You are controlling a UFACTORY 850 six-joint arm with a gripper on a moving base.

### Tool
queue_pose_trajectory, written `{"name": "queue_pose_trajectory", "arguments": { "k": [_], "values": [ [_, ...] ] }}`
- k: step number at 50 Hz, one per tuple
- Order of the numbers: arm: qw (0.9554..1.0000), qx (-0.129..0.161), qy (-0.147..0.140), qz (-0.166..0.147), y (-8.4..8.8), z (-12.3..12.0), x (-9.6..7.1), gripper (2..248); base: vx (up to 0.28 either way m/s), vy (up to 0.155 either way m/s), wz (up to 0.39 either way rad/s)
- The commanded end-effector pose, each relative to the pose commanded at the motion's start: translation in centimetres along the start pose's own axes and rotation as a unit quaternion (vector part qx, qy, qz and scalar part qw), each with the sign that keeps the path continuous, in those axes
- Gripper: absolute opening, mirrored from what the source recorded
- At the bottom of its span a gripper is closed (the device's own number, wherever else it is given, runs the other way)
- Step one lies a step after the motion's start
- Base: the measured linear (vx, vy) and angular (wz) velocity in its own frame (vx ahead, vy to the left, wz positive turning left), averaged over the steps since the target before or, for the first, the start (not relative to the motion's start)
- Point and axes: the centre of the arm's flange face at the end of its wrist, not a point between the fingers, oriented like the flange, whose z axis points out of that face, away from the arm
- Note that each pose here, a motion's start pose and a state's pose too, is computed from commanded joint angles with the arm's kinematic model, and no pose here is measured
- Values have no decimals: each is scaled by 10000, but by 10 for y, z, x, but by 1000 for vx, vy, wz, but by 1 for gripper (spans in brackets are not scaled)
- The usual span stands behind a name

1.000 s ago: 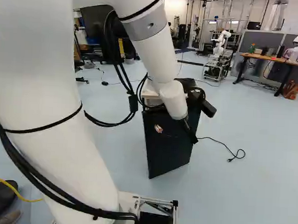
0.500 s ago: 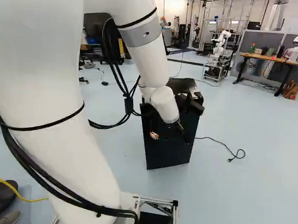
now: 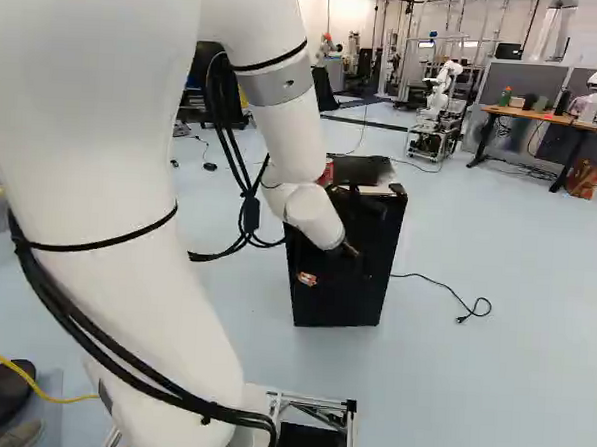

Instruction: Grab a drink from the fridge

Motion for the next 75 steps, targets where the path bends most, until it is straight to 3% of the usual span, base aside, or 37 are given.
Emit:
{"name": "queue_pose_trajectory", "arguments": {
  "k": [13,24,35,54,63,75],
  "values": [
    [9974,282,281,-596,-20,7,-7,247,0,0,0],
    [9911,573,526,-1076,-38,12,-13,247,0,0,0],
    [9808,892,874,-1498,-56,8,-17,247,0,0,0],
    [9576,1427,1476,-2020,-88,-5,-22,247,0,0,0],
    [9503,1581,1633,-2130,-101,-6,-19,247,0,0,0],
    [9436,1703,1808,-2189,-115,0,-9,247,0,0,0]
  ]
}}
